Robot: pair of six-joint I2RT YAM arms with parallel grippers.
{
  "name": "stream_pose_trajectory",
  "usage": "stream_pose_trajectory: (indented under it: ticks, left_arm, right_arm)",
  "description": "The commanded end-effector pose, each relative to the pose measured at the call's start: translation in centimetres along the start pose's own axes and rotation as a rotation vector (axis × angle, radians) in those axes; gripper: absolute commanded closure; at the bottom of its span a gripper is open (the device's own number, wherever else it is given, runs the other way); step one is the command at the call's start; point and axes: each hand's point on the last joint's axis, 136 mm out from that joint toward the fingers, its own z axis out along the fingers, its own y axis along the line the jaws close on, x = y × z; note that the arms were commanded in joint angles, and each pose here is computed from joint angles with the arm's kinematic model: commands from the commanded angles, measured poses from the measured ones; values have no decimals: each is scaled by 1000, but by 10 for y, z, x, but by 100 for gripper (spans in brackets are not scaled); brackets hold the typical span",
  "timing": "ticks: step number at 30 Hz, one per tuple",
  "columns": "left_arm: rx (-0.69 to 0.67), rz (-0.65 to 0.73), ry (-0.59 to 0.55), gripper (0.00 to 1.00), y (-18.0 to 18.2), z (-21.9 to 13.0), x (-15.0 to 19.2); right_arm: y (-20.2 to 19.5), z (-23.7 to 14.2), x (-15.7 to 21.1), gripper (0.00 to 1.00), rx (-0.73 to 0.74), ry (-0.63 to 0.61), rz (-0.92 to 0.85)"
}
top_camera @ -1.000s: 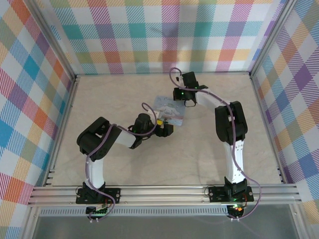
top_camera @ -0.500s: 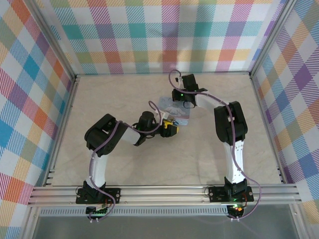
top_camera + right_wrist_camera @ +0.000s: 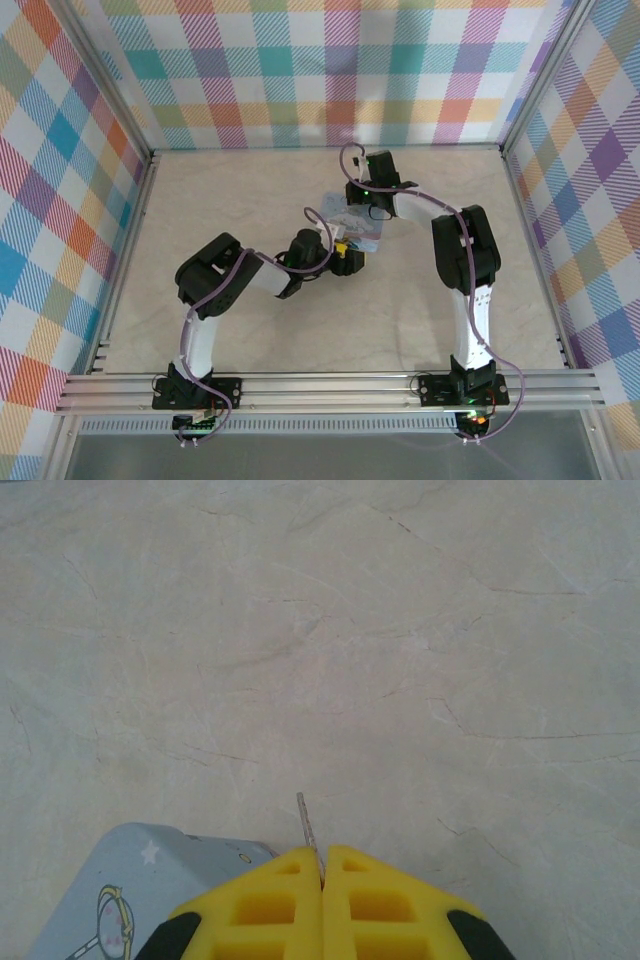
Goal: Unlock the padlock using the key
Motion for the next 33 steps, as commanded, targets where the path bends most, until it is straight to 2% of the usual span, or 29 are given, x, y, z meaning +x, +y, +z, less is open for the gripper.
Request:
stream_pose_trajectory:
  ticks: [1,3,8,9,12,14,21,24,28,33]
  left_arm:
    - [-124,-36,-33,20,15,1,-5]
    - [-105,-49,-23,20,11,3,-6]
    - [121,2,-18,26,-28,5,-10]
    - [158,5,-15,31,-33,5,-10]
    - [235,-6,-13,37,-42,0,-10]
    - [267,-18,-30,37,-45,-6,-11]
    - [195,-54,-32,30,-32,-1,-10]
    - [189,-63,3,30,-32,8,-7]
    - [116,-130,51,28,-19,19,9]
    - [58,-184,22,26,-3,18,19]
  right_arm:
    - [15,1,43,100,-29,140,30]
    - [17,0,43,100,-36,139,29]
    - [17,-3,42,100,-33,132,25]
    - [17,-3,42,100,-32,133,25]
    - [18,-5,40,100,-36,128,24]
    - [19,-6,38,100,-37,123,20]
    - [20,-10,37,100,-38,117,21]
    - [20,-11,38,100,-38,118,23]
    - [21,-12,37,100,-40,117,24]
    - [22,-14,34,100,-40,110,19]
